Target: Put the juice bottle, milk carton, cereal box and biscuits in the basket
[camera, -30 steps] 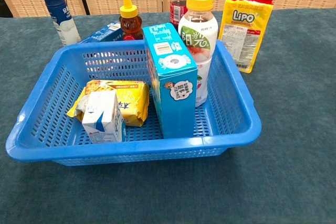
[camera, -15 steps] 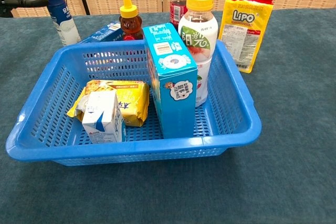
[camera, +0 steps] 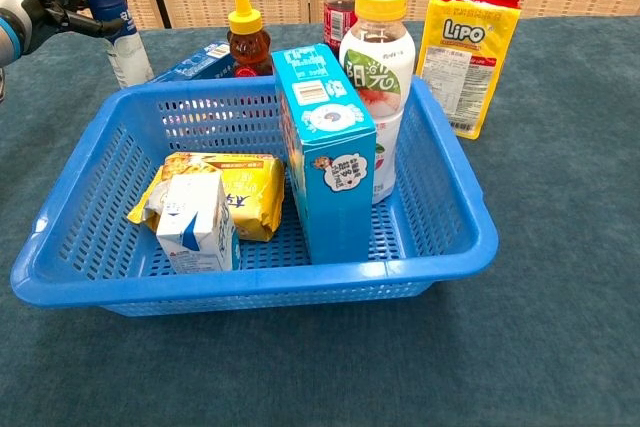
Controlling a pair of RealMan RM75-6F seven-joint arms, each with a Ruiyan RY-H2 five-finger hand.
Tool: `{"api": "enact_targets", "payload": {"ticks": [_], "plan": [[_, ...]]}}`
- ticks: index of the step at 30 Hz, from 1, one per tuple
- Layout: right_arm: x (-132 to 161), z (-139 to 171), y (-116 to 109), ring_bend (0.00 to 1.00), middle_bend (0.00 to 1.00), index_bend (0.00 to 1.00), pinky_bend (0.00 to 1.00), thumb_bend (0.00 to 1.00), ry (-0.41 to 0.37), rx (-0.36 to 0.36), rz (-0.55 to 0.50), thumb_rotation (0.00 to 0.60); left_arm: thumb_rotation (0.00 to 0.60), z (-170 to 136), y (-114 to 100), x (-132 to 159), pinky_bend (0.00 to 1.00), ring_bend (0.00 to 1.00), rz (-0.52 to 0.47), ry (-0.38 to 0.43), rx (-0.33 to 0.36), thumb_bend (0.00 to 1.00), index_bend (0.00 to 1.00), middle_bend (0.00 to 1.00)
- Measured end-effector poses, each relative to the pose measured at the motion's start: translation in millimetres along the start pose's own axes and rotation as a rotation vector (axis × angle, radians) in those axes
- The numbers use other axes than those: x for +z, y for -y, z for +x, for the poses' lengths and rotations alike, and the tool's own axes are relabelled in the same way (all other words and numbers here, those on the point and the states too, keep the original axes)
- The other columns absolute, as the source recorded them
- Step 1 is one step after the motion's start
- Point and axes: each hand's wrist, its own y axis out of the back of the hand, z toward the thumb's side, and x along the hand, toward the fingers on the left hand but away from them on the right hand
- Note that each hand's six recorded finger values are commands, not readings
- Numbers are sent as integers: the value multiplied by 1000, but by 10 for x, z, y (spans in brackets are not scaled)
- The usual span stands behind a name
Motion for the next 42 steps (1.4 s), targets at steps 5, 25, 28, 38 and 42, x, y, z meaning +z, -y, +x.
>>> {"api": "enact_targets", "payload": {"ticks": [5,25,28,38,42], "plan": [[-18,2,-19,0,0,0,0,0,3,-4,-5,600,600,11,36,12,477,369,9,3,12,754,549,390],[11,12,-33,0,0,0,0,0,-6,-8,-7,600,600,-552,-308,761,482,410,-111,343,3,739,593,433],[22,15,-37,0,0,0,0,0,-9,-9,-11,600,600,-795,-281,975,482,410,-138,393,-59,734,593,433],[25,20,-52,0,0,0,0,0,-11,-11,-19,600,600,-1622,-93,1373,482,410,-99,510,-244,718,593,433],[23,20,-51,0,0,0,0,0,-10,-8,-20,600,600,-1642,108,1256,482,410,-85,476,-269,716,593,433]]}}
